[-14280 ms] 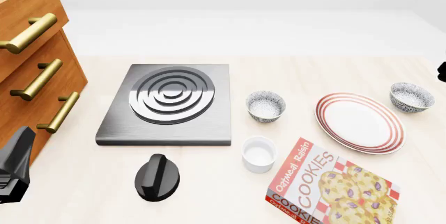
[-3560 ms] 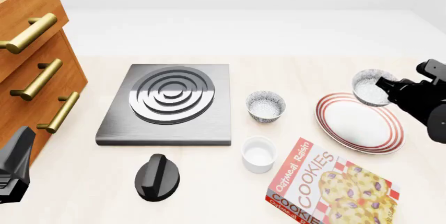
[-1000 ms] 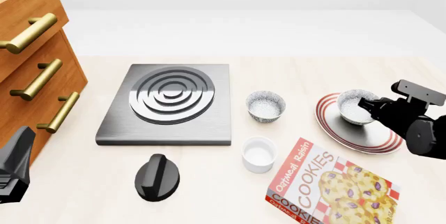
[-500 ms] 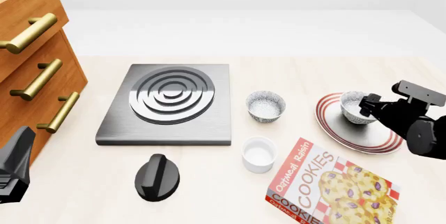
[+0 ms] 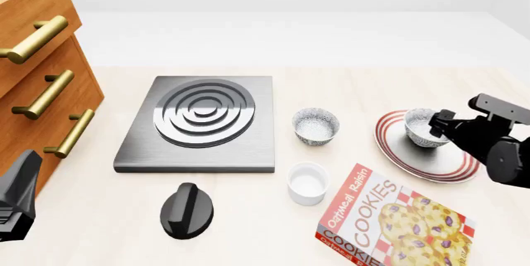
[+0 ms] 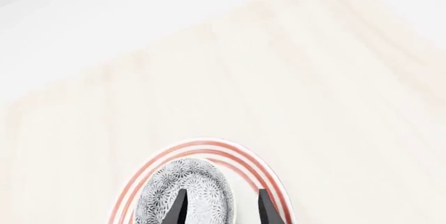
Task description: Pick the akita bowl next to the plate and place it on the plate.
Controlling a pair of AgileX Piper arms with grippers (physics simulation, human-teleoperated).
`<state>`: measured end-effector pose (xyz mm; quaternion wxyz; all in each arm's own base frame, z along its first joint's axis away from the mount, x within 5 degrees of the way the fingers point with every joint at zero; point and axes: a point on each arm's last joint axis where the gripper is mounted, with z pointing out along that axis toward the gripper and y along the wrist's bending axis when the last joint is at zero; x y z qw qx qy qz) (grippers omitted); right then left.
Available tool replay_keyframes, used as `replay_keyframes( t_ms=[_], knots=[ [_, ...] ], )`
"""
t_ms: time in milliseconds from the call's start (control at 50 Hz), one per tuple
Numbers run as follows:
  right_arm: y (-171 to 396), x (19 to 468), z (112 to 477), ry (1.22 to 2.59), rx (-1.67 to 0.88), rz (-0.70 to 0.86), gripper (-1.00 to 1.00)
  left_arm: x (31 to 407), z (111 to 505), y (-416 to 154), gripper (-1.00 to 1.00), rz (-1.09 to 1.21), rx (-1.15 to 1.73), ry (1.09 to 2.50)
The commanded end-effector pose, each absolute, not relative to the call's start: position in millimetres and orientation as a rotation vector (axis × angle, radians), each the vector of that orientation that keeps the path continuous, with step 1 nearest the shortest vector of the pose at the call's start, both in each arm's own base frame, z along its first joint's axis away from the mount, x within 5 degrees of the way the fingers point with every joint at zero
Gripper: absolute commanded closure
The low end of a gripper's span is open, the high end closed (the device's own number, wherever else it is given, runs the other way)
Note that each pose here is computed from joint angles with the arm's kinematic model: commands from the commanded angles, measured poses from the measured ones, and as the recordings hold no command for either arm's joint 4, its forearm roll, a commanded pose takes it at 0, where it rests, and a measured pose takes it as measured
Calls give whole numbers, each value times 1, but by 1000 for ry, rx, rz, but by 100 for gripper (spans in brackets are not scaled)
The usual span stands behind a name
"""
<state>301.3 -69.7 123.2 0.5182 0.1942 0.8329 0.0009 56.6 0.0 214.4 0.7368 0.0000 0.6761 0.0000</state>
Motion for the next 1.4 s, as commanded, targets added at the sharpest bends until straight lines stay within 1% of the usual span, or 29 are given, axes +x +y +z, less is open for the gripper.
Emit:
replay_keyframes(
  t_ms=[20, 460, 960, 1260, 1400],
  knots=[
    [-71, 299, 127, 1992, 470, -2, -100, 57, 214, 0, -100, 0, 0, 1485],
    [-73, 299, 126, 1993, 480, -2, -100, 57, 214, 0, -100, 0, 0, 1485],
    [-72, 271, 190, 1898, 491, -10, -100, 57, 214, 0, -100, 0, 0, 1485],
    [-69, 249, 220, 1848, 498, -8, -100, 57, 214, 0, -100, 0, 0, 1485],
    [-67, 240, 228, 1831, 502, -5, -100, 57, 214, 0, -100, 0, 0, 1485]
  ],
)
